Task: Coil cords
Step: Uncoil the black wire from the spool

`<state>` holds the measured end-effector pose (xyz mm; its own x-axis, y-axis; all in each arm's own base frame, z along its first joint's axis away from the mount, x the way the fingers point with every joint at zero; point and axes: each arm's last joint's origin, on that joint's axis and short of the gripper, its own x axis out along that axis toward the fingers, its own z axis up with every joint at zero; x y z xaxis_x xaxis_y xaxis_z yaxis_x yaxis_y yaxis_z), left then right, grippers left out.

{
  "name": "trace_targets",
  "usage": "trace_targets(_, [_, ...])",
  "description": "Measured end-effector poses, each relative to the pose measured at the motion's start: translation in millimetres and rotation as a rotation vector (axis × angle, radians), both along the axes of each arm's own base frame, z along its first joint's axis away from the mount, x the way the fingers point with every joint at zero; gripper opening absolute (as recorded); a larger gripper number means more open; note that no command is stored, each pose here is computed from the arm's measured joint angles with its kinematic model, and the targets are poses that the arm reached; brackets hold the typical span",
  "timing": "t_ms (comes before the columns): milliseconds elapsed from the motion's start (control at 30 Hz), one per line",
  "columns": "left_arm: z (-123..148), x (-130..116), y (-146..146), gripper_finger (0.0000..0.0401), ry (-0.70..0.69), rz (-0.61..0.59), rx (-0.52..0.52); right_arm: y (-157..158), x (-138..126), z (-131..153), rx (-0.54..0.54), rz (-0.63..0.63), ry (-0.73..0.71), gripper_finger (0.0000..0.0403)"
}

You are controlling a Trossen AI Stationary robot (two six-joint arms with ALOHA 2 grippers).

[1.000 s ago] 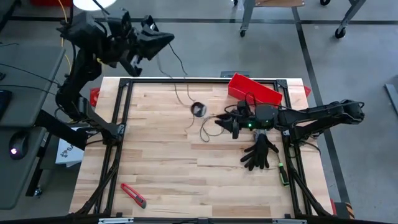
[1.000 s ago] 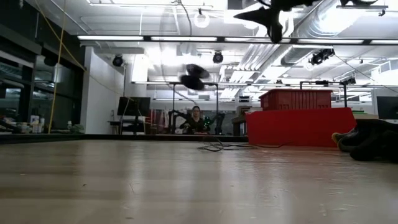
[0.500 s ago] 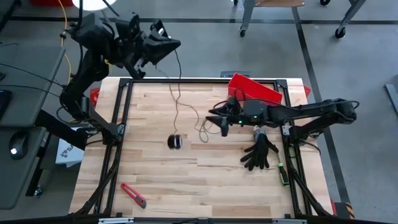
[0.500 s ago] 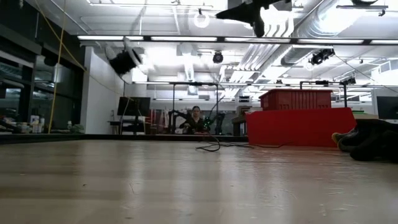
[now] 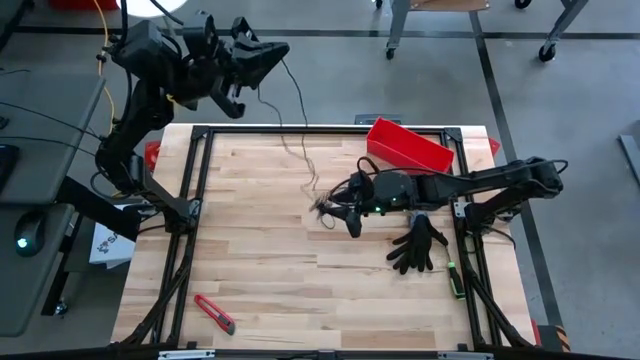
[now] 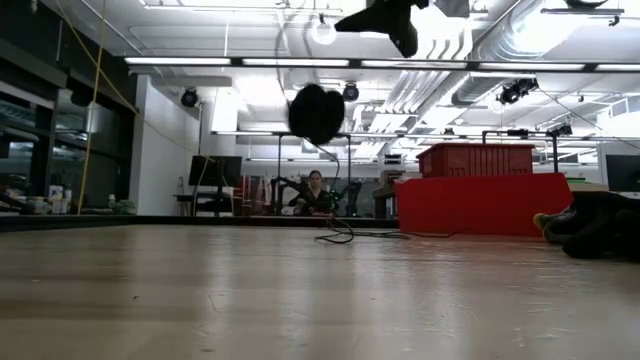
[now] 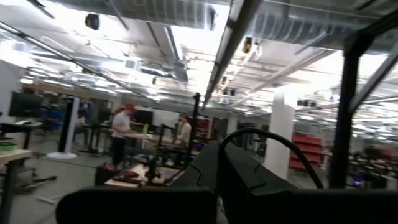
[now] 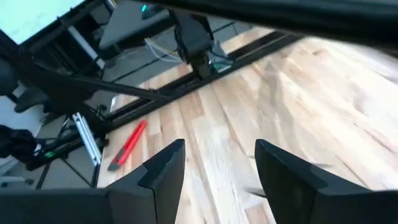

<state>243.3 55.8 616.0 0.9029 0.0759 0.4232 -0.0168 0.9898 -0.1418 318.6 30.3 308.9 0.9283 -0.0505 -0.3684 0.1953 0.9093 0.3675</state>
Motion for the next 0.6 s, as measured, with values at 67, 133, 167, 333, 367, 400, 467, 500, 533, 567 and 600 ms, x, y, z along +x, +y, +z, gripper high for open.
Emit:
trace_targets(67, [0.0,1.3,0.4,0.0000,-0.005,0.004,-0.001,-0.7,1.0,1.1,-0.017,-0.031,-0.012,0.0188])
trace_targets(133, [0.3,3.6,-0.3,0.0000,-0.019,-0.005,-0.003,-3.5,0.7,-1.0,-0.051,-0.111,0.004,0.0186])
trace_targets(167, [0.0,5.4,-1.1,0.0000,-0.021,-0.014,-0.006,-6.3,0.6,-1.6,-0.077,-0.164,0.009,0.0183])
trace_targets(333, [0.5,10.1,-7.3,0.0000,-0.043,-0.046,-0.005,-19.2,2.8,1.0,-0.179,-0.318,-0.020,0.0157])
trace_targets(367, [1.1,10.3,-8.5,0.0000,-0.051,-0.052,-0.002,-21.4,4.9,1.0,-0.188,-0.317,-0.030,0.0151])
trace_targets(400, [1.3,10.3,-9.2,0.0000,-0.054,-0.055,-0.002,-23.0,6.9,0.6,-0.187,-0.305,-0.039,0.0146])
trace_targets(467, [1.4,10.4,-10.2,0.0000,-0.055,-0.059,-0.001,-25.1,14.0,-3.4,-0.173,-0.256,-0.056,0.0140])
trace_targets(500, [1.2,10.9,-10.2,0.0000,-0.054,-0.059,-0.002,-25.4,17.9,-5.9,-0.170,-0.229,-0.064,0.0139])
trace_targets(533, [1.1,11.1,-10.2,0.0000,-0.053,-0.059,-0.002,-25.2,21.9,-9.8,-0.179,-0.215,-0.061,0.0139])
trace_targets(567, [1.0,11.2,-10.1,0.0000,-0.053,-0.061,-0.007,-25.1,25.8,-14.0,-0.184,-0.208,-0.060,0.0139])
trace_targets(600, [1.0,11.2,-10.0,0.0000,-0.053,-0.064,-0.013,-25.0,29.8,-19.0,-0.188,-0.207,-0.053,0.0141])
